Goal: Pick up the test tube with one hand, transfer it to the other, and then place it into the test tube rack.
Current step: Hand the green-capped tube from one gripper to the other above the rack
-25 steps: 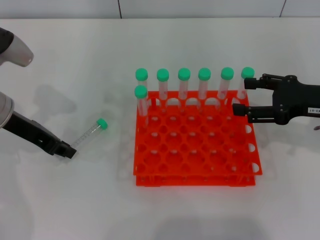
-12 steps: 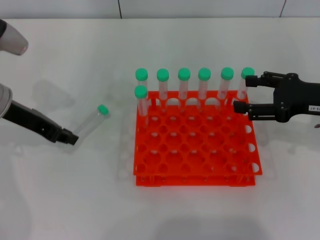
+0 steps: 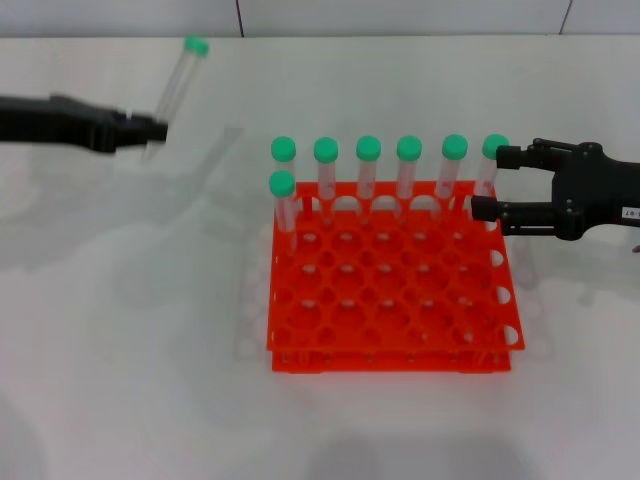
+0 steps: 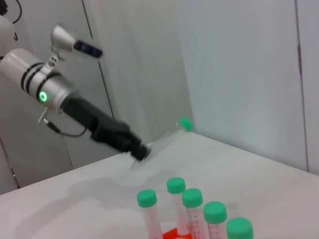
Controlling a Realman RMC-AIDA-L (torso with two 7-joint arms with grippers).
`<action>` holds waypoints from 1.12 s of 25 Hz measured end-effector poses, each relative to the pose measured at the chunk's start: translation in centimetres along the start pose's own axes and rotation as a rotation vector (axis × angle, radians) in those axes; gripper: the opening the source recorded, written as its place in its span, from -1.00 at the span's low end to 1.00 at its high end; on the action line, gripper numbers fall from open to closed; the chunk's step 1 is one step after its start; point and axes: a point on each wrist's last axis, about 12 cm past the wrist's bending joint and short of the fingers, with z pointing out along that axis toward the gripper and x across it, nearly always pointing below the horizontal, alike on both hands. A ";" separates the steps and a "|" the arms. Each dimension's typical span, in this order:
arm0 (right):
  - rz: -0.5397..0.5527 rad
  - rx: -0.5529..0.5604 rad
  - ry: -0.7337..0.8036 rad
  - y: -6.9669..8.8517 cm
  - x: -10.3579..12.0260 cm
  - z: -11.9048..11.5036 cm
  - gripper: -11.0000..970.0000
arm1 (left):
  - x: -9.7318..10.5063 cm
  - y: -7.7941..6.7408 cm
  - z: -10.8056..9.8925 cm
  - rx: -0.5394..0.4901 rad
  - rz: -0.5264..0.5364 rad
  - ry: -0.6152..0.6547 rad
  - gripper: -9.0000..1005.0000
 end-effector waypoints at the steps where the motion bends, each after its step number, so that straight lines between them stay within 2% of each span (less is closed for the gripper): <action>1: 0.000 0.000 0.000 0.0 0.0 0.0 0.74 | -0.4 0.0 -0.1 0.002 0.012 -0.052 -0.60; 8: -0.010 0.003 -0.002 -0.1 -0.2 0.1 0.74 | -2.6 -0.7 0.8 0.016 0.051 -0.232 -0.59; 15: -0.017 0.017 -0.012 -0.4 -0.4 0.0 0.74 | -4.4 -2.8 3.7 0.091 0.114 -0.384 -0.59; 21: -0.029 0.031 -0.011 -0.6 -0.7 0.0 0.74 | -5.4 -4.5 6.7 0.186 0.109 -0.383 -0.59; 28: -0.038 0.046 -0.009 -0.8 -0.8 -0.1 0.74 | -5.6 -7.0 9.0 0.282 0.194 -0.329 -0.60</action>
